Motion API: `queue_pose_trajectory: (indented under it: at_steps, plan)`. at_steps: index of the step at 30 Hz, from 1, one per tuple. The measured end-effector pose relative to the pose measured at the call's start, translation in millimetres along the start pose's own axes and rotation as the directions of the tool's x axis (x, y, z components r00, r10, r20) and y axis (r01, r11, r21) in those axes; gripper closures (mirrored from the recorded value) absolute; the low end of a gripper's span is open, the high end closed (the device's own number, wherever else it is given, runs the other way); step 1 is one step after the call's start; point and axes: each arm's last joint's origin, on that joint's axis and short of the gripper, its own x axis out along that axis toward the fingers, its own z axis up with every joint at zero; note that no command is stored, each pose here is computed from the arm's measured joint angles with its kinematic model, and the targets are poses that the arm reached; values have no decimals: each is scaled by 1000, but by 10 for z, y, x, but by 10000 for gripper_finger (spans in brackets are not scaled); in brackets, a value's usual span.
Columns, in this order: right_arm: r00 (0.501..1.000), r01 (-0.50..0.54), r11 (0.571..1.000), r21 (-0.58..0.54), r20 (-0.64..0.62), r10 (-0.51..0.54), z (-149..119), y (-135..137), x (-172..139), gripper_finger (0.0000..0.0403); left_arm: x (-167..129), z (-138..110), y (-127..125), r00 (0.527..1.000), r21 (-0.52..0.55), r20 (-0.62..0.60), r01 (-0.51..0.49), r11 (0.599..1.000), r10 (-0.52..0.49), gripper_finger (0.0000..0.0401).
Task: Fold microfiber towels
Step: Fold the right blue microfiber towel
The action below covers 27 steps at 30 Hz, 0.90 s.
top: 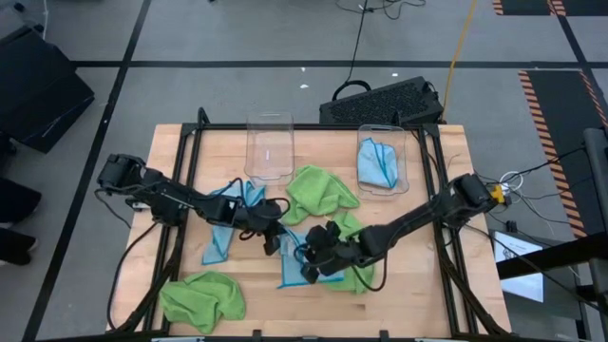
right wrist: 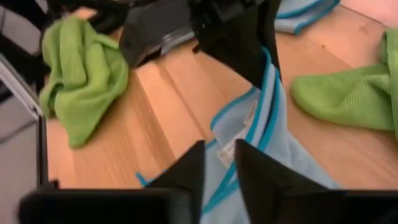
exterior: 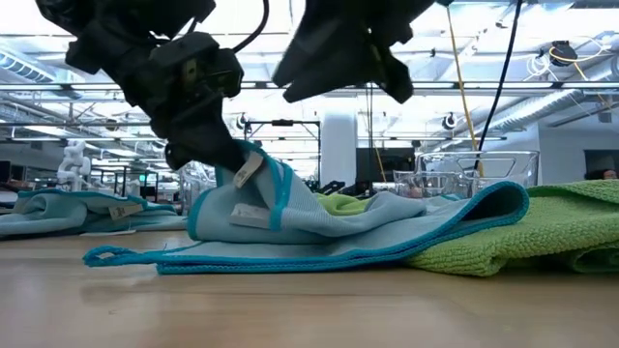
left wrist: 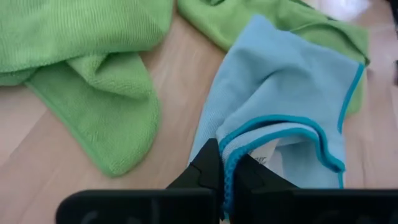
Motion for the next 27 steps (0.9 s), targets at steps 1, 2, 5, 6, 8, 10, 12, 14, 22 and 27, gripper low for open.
queue_pose_trajectory:
  at_steps: [1,2,5,6,8,10,12,14,22,27]
  plan:
    - [1000,4,1000,18,3,-4,6,-21,14,297,1,11,8,1000,-4,5,1,1000,-1,395]
    - [1000,15,999,35,2,-15,4,-50,29,274,2,20,12,1000,-6,10,2,1000,-2,393]
    - [998,70,996,57,-6,-70,-39,-164,104,204,5,41,37,1000,-19,18,-1,1000,1,393]
    - [996,85,995,56,-9,-85,-53,-204,123,182,5,48,43,1000,-32,20,-2,999,2,395]
    - [996,86,994,63,0,-86,-51,-254,155,144,8,73,68,1000,-75,31,-2,997,5,397]
    - [998,69,995,65,1,-69,-66,-289,190,114,10,111,99,999,-125,51,-1,992,7,394]
    - [999,47,998,37,-7,-47,-96,-299,211,97,13,159,145,997,-169,75,0,986,13,392]
    - [1000,8,1000,-20,-4,-8,-114,-249,195,92,15,207,212,995,-216,91,-9,976,29,395]
    - [999,-43,942,-332,-27,36,-272,-91,71,123,6,365,536,991,-382,105,-36,924,81,397]
    - [998,-31,872,-489,-58,2,-355,-115,112,139,-3,388,656,995,-404,70,-41,914,76,396]
